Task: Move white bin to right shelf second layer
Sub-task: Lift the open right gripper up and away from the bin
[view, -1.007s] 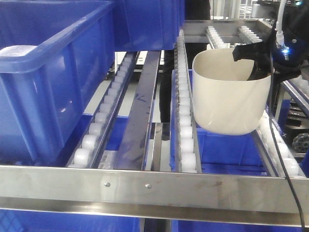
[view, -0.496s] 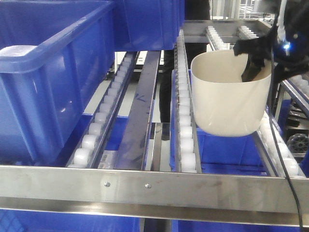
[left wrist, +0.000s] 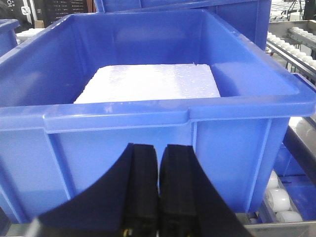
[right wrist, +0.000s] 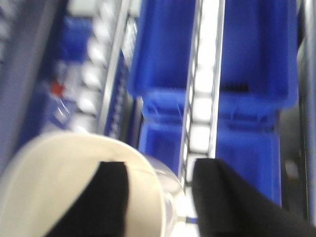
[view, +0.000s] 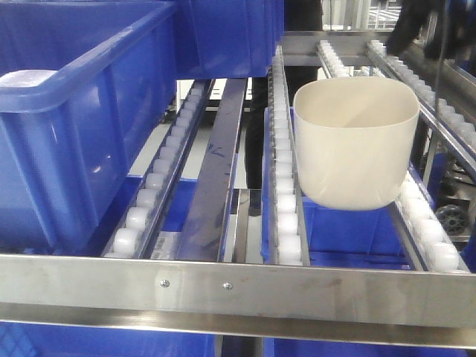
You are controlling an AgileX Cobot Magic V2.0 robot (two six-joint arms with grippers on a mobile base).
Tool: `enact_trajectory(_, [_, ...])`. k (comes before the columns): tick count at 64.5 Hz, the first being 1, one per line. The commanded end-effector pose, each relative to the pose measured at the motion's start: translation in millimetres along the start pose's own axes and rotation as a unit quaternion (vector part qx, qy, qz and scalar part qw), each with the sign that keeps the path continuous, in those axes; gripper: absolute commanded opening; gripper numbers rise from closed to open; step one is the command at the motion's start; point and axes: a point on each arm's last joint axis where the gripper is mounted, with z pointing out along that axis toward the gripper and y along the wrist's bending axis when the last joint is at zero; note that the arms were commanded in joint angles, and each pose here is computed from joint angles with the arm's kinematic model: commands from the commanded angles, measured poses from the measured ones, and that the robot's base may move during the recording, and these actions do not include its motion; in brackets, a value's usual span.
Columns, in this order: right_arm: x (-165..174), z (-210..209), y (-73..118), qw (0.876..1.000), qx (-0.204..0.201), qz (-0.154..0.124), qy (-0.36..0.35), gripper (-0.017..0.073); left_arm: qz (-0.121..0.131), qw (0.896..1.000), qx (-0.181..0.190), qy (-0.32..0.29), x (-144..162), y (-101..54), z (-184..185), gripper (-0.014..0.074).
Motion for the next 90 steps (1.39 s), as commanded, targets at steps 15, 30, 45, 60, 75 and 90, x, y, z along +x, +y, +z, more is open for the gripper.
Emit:
enact_trajectory(15, [-19,-106,7.2,0.988,-0.025,-0.001,-0.154,0.0057,-0.005,1.0,-0.004,-0.03,4,0.4,0,0.0085])
enact_trajectory(30, [33,-160,-2.5,0.974,-0.029,0.0,-0.225,0.0055,-0.005,1.0,-0.004,-0.03,4,0.4,0,0.0085])
enact_trajectory(45, [80,-180,-11.5,0.969,-0.03,0.0,-0.243,0.0055,-0.005,1.0,-0.004,-0.03,4,0.4,0,0.0085])
enact_trajectory(60, [88,-181,-12.9,0.972,-0.03,0.0,-0.232,0.0055,-0.005,1.0,-0.004,-0.03,4,0.4,0,0.0085])
enact_trajectory(75, [88,-181,-12.9,0.972,-0.03,0.0,-0.232,0.0055,-0.005,1.0,-0.004,-0.03,4,0.4,0,0.0085])
enact_trajectory(90, [88,-181,-12.8,0.971,-0.03,0.0,-0.236,0.0055,-0.005,1.0,-0.004,-0.03,4,0.4,0,0.0085])
